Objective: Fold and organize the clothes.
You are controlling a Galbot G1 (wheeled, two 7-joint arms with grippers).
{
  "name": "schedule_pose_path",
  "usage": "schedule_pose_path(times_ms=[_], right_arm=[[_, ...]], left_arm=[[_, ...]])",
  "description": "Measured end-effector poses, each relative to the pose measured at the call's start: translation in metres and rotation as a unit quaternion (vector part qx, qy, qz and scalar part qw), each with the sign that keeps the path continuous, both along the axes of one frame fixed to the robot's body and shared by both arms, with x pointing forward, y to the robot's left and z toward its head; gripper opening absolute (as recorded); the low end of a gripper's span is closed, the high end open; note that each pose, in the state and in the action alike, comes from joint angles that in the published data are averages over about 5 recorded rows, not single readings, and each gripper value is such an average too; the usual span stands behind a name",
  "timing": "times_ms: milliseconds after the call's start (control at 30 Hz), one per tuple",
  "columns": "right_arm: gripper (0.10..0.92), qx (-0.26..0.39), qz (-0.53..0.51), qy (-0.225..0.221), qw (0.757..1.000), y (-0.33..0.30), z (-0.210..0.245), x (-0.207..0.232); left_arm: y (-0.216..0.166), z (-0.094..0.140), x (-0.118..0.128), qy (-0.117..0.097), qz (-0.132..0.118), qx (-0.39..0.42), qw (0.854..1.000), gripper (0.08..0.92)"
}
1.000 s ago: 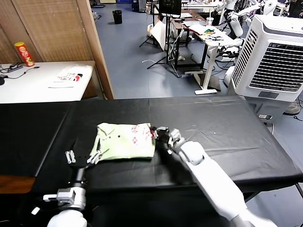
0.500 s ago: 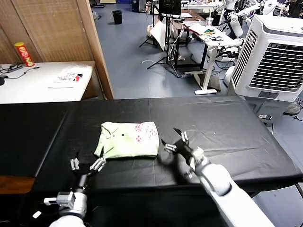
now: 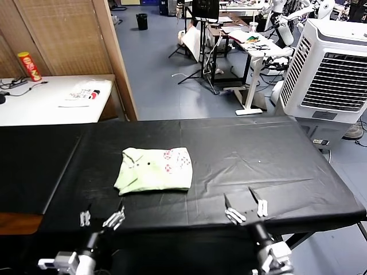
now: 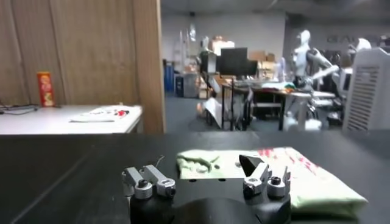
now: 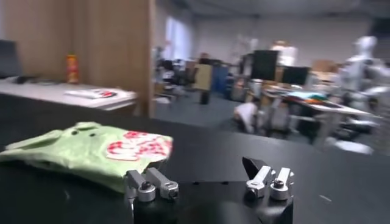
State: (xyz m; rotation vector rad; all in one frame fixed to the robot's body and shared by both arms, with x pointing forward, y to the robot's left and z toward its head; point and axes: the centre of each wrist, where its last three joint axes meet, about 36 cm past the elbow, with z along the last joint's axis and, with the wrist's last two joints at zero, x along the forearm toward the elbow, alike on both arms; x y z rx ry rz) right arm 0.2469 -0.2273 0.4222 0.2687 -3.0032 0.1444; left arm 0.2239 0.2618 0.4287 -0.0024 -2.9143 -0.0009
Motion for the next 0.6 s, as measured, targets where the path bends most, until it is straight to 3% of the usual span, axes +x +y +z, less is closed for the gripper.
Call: schedule_pose_path(times_ms=[233, 600], right_arm=[[0.798, 0.011, -0.043, 0.024, 0.999, 0.000, 0.013, -0.037], [0.798, 0.014, -0.051, 0.053, 0.997, 0.001, 0.014, -0.055]], left_arm=[[0.003, 0.008, -0.009, 0.033, 0.012, 0.005, 0.999, 0.798], [0.009, 0.017, -0.010, 0.040, 0.016, 0.006, 0.999, 0.798]])
